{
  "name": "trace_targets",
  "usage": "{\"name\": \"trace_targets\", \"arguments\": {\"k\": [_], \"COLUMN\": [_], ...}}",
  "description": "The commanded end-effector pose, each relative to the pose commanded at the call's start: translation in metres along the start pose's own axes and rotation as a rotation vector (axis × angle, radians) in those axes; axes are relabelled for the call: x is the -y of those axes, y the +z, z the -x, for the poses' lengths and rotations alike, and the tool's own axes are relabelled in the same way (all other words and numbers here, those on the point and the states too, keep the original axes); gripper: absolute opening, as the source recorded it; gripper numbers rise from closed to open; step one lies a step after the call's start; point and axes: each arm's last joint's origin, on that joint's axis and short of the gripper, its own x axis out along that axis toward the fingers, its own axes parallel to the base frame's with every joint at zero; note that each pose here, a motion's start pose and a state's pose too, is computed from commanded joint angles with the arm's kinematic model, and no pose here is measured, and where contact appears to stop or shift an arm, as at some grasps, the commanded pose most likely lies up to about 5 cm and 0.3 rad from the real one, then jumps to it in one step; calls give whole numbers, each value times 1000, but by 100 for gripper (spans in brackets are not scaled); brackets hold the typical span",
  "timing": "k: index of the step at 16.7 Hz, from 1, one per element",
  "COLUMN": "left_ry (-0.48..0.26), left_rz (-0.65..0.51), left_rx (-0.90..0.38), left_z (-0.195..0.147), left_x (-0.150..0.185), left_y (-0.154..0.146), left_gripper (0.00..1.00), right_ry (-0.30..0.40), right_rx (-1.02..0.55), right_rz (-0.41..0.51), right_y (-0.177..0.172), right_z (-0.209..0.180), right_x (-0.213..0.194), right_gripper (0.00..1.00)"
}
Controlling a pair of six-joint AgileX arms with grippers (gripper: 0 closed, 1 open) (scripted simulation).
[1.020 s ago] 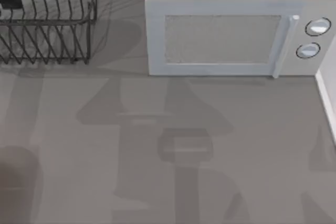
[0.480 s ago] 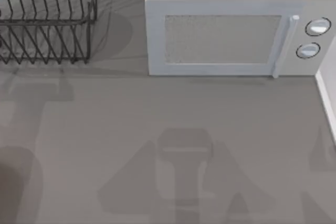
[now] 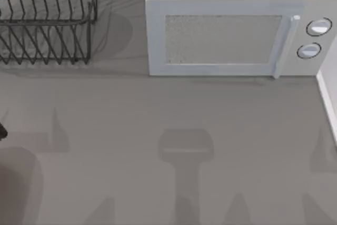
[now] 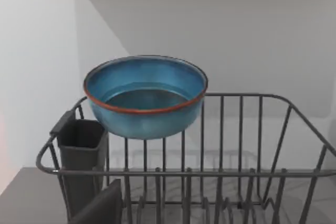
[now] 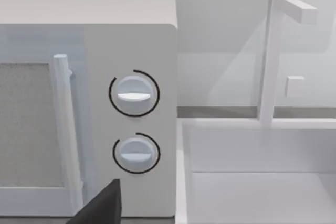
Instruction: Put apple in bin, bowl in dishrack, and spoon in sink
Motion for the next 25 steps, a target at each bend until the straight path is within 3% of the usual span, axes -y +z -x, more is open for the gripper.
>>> {"name": "trace_targets", "arguments": {"k": [5, 12, 15, 18, 21, 23, 25], "left_ry": [6, 6, 6, 6, 6, 6, 6], "left_rz": [-1, -1, -1, -1, -1, -1, -1], "left_rx": [-73, -78, -78, -78, -78, -78, -78], "left_z": [12, 13, 13, 13, 13, 13, 13], "left_x": [1, 1, 1, 1, 1, 1, 1], "left_y": [-45, -48, -48, -48, -48, -48, -48], "left_gripper": [100, 100, 100, 100, 100, 100, 100], "right_ry": [0, 0, -11, -20, 9, 71, 183], "right_rx": [0, 0, -49, -167, -352, -506, -672], "right_rz": [0, 0, 60, 213, 446, 630, 821], "right_y": [0, 0, 4, 13, 22, 26, 27], "right_z": [0, 0, -1, -4, -11, -18, -25], "right_x": [0, 0, 1, 4, 8, 12, 17], "right_gripper": [100, 100, 100, 100, 100, 100, 100]}}
